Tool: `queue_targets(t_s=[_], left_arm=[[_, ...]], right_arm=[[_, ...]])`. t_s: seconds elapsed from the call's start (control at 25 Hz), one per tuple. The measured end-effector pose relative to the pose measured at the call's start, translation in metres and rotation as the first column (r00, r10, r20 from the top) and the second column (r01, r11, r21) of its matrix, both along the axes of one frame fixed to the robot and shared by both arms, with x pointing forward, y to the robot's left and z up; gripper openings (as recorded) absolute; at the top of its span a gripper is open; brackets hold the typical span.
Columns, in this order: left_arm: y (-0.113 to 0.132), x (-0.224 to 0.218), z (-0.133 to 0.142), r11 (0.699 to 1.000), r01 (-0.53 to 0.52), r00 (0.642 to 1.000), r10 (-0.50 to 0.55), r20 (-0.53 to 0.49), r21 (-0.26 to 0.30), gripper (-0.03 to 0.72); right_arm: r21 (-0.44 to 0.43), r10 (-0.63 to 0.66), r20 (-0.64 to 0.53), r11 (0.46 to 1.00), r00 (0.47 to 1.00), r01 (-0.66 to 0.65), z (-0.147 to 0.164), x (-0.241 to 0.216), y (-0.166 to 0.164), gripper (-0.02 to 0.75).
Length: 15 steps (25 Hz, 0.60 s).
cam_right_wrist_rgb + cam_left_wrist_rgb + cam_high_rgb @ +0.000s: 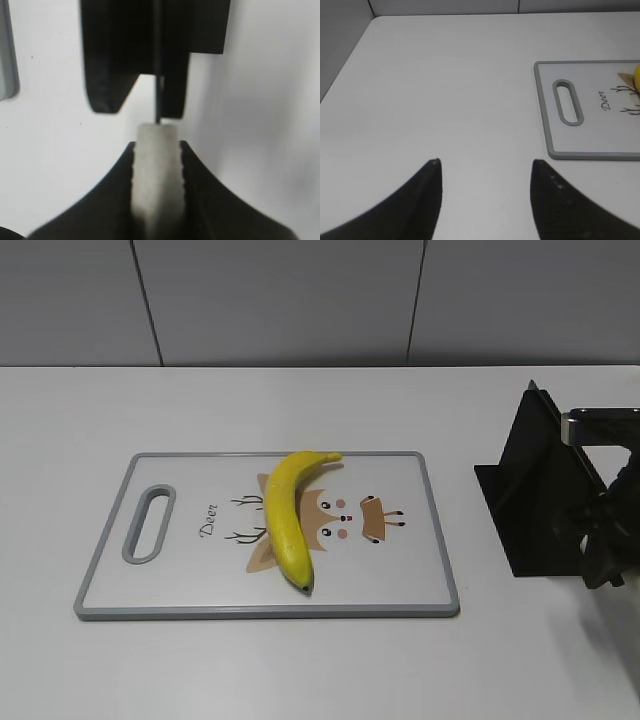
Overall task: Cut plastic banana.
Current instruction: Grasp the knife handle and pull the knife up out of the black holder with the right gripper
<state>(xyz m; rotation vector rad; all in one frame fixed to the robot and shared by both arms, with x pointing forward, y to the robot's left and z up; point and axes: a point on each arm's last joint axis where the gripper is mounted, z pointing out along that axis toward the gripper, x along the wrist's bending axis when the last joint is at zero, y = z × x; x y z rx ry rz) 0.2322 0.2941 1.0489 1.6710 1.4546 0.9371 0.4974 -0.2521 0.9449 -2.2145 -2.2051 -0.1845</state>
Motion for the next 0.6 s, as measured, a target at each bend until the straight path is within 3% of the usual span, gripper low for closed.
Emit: queue_targets(t_s=[0.6], left_arm=[[0.0, 0.0, 0.0, 1.0, 0.0, 1.0, 0.0, 0.0, 0.0, 0.552]], right_arm=[[0.022, 0.005, 0.145, 1.0, 0.989, -0.008, 0.042, -0.013, -0.002, 0.172]])
